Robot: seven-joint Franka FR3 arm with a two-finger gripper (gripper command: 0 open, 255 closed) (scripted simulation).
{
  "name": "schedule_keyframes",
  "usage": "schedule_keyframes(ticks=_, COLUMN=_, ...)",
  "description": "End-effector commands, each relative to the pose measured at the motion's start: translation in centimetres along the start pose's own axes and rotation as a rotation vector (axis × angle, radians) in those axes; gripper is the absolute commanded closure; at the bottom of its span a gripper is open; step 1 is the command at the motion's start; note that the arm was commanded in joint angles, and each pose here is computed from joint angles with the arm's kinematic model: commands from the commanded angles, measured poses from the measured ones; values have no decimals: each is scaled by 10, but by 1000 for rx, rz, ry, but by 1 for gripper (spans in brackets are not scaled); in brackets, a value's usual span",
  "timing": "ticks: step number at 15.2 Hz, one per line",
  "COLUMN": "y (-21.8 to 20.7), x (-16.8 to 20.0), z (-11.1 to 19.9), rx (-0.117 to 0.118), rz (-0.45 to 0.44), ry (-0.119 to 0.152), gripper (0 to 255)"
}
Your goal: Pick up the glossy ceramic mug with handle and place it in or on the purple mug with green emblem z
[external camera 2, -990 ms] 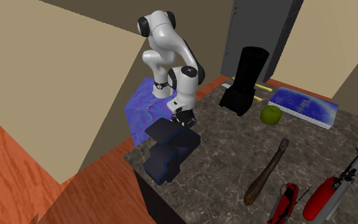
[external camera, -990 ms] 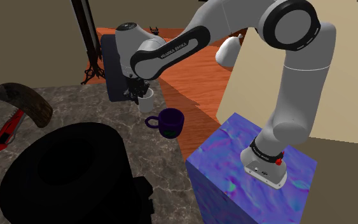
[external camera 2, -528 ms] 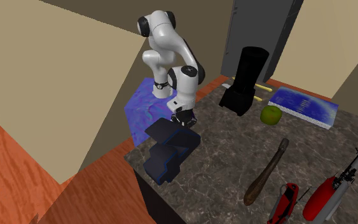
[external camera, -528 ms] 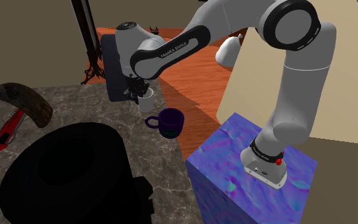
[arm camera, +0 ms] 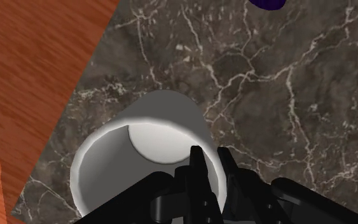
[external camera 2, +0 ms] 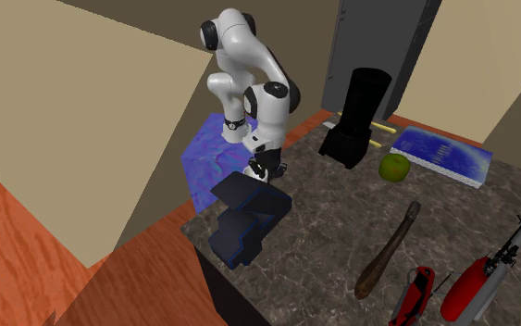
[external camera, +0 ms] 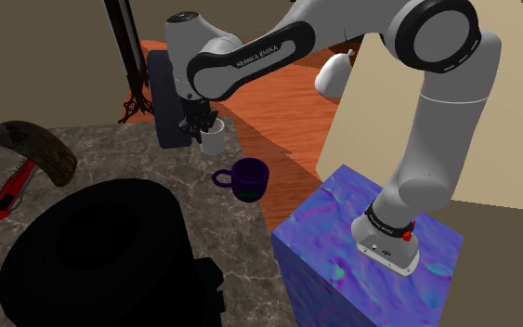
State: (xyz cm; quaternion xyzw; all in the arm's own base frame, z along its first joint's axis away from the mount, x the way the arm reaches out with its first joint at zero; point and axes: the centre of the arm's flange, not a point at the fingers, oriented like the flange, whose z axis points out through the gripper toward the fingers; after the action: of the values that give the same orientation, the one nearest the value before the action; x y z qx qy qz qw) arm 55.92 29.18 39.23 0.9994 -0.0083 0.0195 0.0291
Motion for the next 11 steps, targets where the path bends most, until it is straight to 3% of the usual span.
schedule_keyframes(ticks=1, y=0, x=1, z=-11, rx=0, rz=0, ry=0, gripper=255)
schedule_keyframes(ticks=11, y=3, x=3, z=-63, rx=0, rz=0, ry=0, gripper=255)
